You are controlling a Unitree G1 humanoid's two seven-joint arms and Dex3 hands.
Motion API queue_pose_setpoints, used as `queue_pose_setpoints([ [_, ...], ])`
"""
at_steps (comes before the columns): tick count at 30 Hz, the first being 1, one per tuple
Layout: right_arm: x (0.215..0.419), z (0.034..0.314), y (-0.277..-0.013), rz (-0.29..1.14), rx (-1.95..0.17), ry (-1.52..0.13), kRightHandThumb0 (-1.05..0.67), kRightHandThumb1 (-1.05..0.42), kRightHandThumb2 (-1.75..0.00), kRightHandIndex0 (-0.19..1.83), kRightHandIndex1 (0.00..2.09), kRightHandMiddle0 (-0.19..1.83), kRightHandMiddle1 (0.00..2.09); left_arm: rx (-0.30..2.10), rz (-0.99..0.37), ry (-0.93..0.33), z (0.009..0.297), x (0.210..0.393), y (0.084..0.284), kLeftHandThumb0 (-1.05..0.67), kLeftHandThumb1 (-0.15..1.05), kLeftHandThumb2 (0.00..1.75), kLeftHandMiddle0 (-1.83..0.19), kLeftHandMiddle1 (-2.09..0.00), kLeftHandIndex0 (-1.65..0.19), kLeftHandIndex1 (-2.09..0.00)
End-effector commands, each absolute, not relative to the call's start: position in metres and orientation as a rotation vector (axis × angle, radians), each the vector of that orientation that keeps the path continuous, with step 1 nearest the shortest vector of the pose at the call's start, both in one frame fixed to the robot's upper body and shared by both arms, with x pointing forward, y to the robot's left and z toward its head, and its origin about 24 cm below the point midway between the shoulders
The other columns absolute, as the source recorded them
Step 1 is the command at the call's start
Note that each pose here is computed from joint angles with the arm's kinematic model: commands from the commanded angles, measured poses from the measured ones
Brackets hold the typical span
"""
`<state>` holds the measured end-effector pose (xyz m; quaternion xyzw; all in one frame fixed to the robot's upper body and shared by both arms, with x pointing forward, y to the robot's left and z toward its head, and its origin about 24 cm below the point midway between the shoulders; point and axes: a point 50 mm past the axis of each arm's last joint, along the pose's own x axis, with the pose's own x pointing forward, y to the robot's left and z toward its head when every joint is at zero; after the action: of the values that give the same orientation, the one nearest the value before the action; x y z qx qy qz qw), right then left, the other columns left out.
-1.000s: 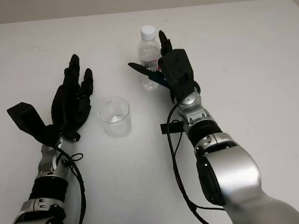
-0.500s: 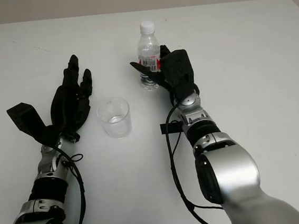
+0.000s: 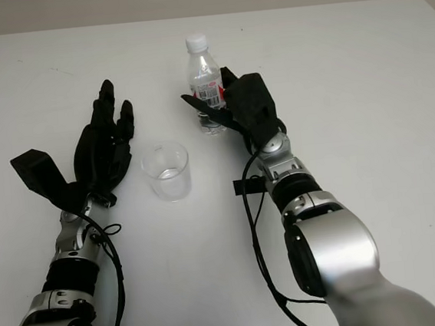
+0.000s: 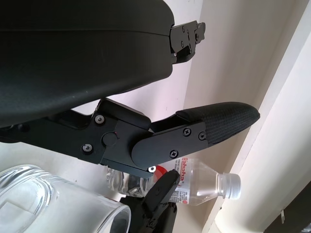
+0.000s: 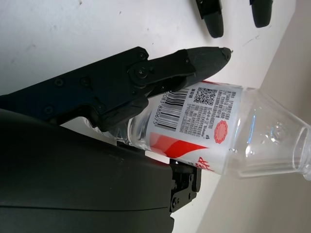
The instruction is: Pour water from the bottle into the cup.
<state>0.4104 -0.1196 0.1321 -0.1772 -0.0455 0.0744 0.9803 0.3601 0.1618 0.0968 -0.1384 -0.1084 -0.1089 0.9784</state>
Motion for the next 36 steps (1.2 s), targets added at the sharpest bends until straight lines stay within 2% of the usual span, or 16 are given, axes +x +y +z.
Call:
queue_pose_setpoints([
  [1,0.411,0.142,-0.126,0.120,-0.382,-0.164,-0.43,-1.05,-0.41,1.38,2.09,1.12,2.09,-0.288,-0.213,-0.179,0.084,0.356,0.163,-0.84,1.05,0.70,0.19,0.00,0.19,0.00],
  [7,0.406,0.149,-0.135,0.075,-0.517,-0.295,-0.39,-1.05,-0.41,1.33,2.09,1.06,2.09,-0.289,-0.225,-0.180,0.084,0.356,0.164,-0.84,1.05,0.71,0.19,0.00,0.19,0.00],
  [13,0.402,0.159,-0.145,0.024,-0.785,-0.436,-0.42,-1.05,-0.42,1.24,2.09,0.97,2.09,-0.297,-0.238,-0.181,0.085,0.357,0.163,-0.83,1.05,0.70,0.19,0.00,0.19,0.00],
  [21,0.395,0.166,-0.149,-0.033,-1.004,-0.587,-0.45,-1.05,-0.36,1.31,2.09,0.85,2.09,-0.295,-0.241,-0.182,0.087,0.358,0.162,-0.84,1.05,0.69,0.19,0.00,0.19,0.00],
  [27,0.389,0.166,-0.152,-0.028,-1.143,-0.695,-0.45,-1.05,-0.33,1.38,2.09,0.90,2.09,-0.296,-0.247,-0.180,0.088,0.359,0.162,-0.85,1.05,0.68,0.19,0.00,0.19,0.00],
  [36,0.382,0.166,-0.152,-0.043,-1.263,-0.864,-0.46,-1.05,-0.29,1.30,2.09,0.90,2.09,-0.302,-0.243,-0.180,0.088,0.359,0.161,-0.84,1.05,0.69,0.19,0.00,0.19,0.00],
])
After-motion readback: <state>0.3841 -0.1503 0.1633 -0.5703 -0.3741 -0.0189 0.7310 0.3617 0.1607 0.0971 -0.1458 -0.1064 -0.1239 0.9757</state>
